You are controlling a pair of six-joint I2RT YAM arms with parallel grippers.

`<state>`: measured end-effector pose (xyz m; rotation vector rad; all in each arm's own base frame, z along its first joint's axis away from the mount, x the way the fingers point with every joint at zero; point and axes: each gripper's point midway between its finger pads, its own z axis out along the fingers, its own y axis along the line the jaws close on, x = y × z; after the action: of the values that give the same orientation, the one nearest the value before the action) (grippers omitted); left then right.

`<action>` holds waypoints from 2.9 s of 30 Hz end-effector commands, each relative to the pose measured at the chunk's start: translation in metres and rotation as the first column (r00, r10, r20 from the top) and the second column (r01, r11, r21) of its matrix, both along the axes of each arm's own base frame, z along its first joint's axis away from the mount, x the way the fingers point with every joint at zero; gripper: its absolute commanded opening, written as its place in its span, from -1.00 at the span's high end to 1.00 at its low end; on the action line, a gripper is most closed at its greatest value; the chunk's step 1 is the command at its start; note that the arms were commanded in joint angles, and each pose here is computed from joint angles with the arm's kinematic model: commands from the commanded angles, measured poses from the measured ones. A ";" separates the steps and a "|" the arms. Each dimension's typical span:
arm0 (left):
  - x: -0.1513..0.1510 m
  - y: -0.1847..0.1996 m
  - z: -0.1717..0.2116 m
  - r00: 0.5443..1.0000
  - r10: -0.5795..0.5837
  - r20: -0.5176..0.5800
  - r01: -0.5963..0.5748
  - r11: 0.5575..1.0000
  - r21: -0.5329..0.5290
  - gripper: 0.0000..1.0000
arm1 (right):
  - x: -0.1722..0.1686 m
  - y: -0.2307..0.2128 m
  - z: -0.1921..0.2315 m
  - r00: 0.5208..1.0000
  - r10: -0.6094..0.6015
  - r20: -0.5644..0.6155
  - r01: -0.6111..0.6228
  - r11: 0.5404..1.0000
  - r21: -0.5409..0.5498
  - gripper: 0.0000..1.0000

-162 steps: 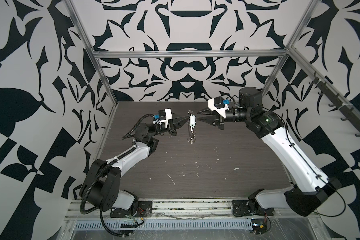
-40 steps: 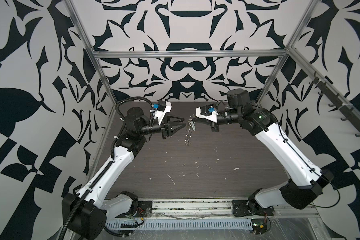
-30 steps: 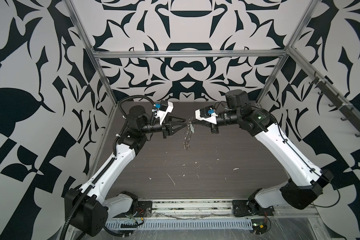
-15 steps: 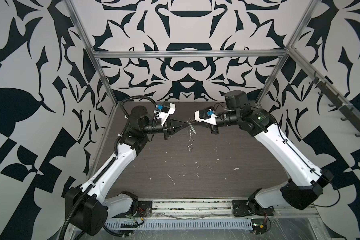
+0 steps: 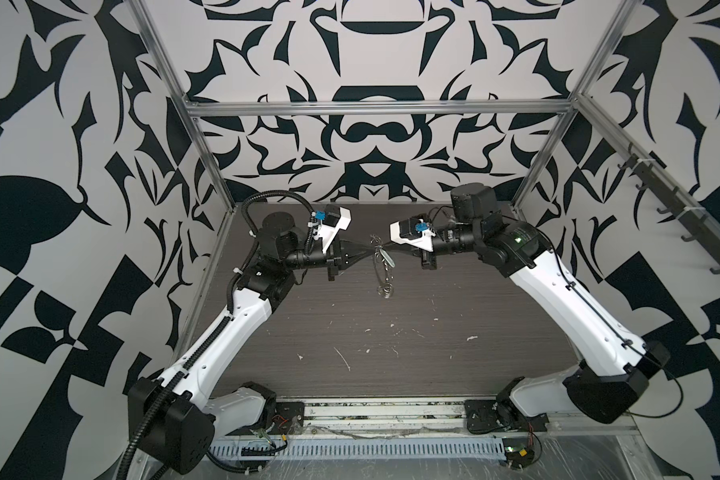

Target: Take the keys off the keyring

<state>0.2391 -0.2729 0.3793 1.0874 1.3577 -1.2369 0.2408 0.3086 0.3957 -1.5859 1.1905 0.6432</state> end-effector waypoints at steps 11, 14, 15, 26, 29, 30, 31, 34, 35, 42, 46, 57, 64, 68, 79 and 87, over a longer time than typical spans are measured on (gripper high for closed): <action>0.019 0.006 0.029 0.993 0.111 -0.038 -0.110 0.994 0.028 1.00 | -0.012 -0.009 0.021 1.000 -0.023 0.014 0.021 0.989 0.147 1.00; 0.019 0.007 0.039 0.992 0.122 -0.029 -0.121 0.992 0.022 1.00 | -0.007 -0.009 0.009 0.999 -0.050 -0.006 0.050 0.988 0.147 1.00; 0.018 0.007 0.041 0.992 0.121 -0.027 -0.121 0.992 0.021 1.00 | -0.006 -0.009 0.007 0.999 -0.053 -0.014 0.054 0.987 0.150 1.00; 0.011 0.000 0.047 0.995 0.102 -0.013 -0.102 0.995 0.016 1.00 | 0.000 -0.006 0.004 0.996 -0.071 -0.055 0.079 0.985 0.156 0.90; 0.012 0.000 0.045 0.994 0.106 -0.013 -0.106 0.994 0.020 1.00 | 0.001 -0.007 0.006 0.996 -0.079 -0.052 0.087 0.983 0.164 0.66; 0.013 0.000 0.045 0.994 0.108 -0.013 -0.108 0.994 0.022 1.00 | 0.001 -0.007 0.008 0.995 -0.081 -0.051 0.089 0.982 0.167 0.62; 0.013 0.000 0.045 0.994 0.110 -0.013 -0.110 0.994 0.024 1.00 | 0.002 -0.007 0.008 0.995 -0.086 -0.050 0.094 0.981 0.167 0.60; 0.014 0.000 0.043 0.993 0.120 -0.017 -0.120 0.992 0.033 1.00 | 0.004 -0.007 0.010 0.994 -0.098 -0.043 0.104 0.980 0.170 0.56; 0.015 0.000 0.042 0.992 0.122 -0.020 -0.122 0.992 0.037 1.00 | 0.004 -0.007 0.011 0.994 -0.100 -0.043 0.106 0.979 0.173 0.54; 0.015 0.001 0.041 0.991 0.129 -0.023 -0.128 0.991 0.042 1.00 | 0.009 -0.006 0.017 0.990 -0.120 -0.066 0.131 0.971 0.198 0.51; 0.015 0.001 0.040 0.991 0.131 -0.025 -0.130 0.991 0.044 1.00 | 0.009 -0.003 0.022 0.990 -0.103 -0.094 0.121 0.968 0.219 0.50; 0.013 0.000 0.038 0.992 0.127 -0.023 -0.126 0.991 0.049 1.00 | 0.015 0.005 0.024 0.983 -0.094 -0.157 0.131 0.961 0.243 0.46; 0.012 0.001 0.038 0.991 0.130 -0.020 -0.129 0.990 0.054 1.00 | 0.019 0.008 0.024 0.984 -0.091 -0.150 0.125 0.964 0.234 0.70; 0.012 0.003 0.037 0.989 0.143 -0.022 -0.141 0.988 0.062 1.00 | 0.020 0.007 0.024 0.987 -0.098 -0.130 0.126 0.965 0.228 1.00; 0.040 0.012 0.016 0.949 0.298 -0.101 -0.276 0.943 0.183 1.00 | 0.004 -0.007 0.041 0.993 -0.113 -0.046 0.122 0.941 0.316 1.00; 0.038 0.005 0.019 0.961 0.252 -0.115 -0.231 0.958 0.167 1.00 | -0.004 -0.016 0.045 0.991 -0.129 -0.032 0.133 0.936 0.327 1.00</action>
<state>0.2645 -0.2742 0.3971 0.9712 1.6218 -1.1005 0.2561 0.2982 0.4035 -1.2313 1.2654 0.7195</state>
